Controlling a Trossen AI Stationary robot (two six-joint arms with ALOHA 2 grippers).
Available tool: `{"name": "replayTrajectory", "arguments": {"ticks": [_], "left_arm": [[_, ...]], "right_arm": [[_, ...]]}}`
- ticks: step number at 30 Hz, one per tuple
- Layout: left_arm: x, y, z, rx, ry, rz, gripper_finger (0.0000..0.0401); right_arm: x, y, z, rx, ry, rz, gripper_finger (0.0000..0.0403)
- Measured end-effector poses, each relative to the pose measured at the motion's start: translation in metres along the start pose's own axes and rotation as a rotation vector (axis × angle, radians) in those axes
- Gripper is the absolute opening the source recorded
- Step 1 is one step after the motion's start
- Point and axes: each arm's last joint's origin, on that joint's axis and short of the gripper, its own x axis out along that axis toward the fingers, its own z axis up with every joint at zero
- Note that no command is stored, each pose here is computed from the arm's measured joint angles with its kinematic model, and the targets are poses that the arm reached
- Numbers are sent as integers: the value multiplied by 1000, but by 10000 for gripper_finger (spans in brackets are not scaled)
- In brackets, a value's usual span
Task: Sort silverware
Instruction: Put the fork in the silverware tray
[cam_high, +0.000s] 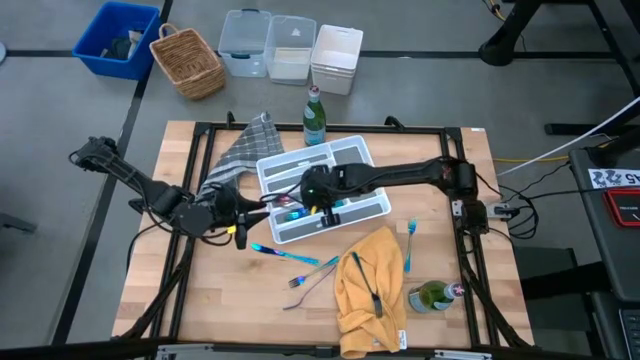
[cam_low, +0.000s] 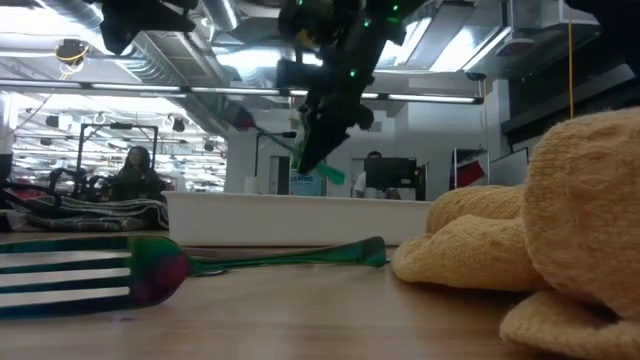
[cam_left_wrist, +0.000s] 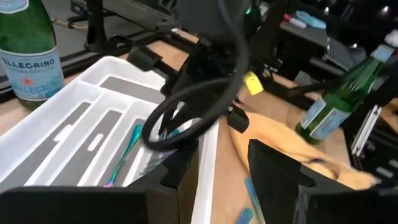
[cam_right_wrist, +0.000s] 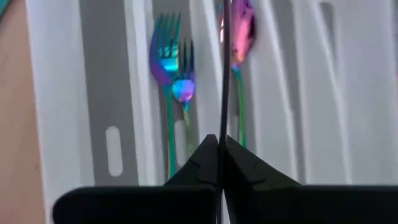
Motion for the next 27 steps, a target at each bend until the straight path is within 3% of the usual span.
{"name": "replayTrajectory", "arguments": {"ticks": [17,27], "left_arm": [[0,2,-4,29,50,-13,127],[0,2,-4,33,53,-10,127]], "right_arm": [[30,10,-18,-38,181,84,12],[37,10,-18,-38,194,57,12]]}}
